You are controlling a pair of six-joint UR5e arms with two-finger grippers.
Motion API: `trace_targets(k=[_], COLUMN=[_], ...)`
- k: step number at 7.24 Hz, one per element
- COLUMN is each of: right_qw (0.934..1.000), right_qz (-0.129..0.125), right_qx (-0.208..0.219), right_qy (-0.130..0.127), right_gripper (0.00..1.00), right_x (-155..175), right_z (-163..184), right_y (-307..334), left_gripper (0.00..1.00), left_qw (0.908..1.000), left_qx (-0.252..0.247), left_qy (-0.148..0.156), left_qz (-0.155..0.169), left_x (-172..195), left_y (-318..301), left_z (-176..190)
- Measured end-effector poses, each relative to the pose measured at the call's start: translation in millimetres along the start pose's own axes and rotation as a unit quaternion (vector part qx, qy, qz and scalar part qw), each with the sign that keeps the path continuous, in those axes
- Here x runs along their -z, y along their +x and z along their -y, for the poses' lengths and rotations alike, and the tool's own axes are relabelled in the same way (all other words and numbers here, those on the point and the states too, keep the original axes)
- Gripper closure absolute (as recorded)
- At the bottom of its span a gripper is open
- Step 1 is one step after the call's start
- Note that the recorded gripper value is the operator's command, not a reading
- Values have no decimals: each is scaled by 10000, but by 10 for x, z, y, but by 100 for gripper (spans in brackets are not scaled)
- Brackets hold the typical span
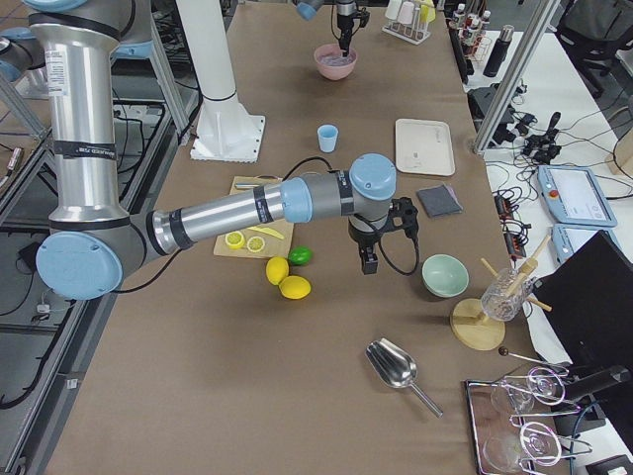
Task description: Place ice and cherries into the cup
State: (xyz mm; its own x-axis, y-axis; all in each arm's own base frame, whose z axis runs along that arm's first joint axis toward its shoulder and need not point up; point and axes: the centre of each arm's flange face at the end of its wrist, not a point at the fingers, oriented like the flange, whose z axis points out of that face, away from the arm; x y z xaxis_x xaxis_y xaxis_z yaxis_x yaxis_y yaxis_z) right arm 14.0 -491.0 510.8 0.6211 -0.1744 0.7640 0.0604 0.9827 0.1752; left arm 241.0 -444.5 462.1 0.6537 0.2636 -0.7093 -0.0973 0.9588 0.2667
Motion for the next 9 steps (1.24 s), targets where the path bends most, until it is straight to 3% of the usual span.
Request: trace_targets(k=[3, 6, 7, 9], right_qw=[10000, 10000, 10000, 9999], right_qz=[61, 76, 79, 82], right_qx=[-2, 9, -40, -85], right_qy=[48, 37, 44, 51], right_gripper=[0, 0, 0, 0], right_x=[41, 19, 24, 28], right_z=[78, 175, 197, 214], right_y=[-66, -144, -167, -190], left_gripper=[100, 100, 100, 100], left_qw=[9966, 9758, 9676, 9481], left_qx=[272, 989, 1117, 1338], left_qy=[747, 1483, 1671, 2124], left_qz=[-233, -1269, -1525, -1950], left_x=[658, 1197, 1171, 824], left_y=[141, 1419, 1988, 3324], left_z=[306, 957, 981, 658])
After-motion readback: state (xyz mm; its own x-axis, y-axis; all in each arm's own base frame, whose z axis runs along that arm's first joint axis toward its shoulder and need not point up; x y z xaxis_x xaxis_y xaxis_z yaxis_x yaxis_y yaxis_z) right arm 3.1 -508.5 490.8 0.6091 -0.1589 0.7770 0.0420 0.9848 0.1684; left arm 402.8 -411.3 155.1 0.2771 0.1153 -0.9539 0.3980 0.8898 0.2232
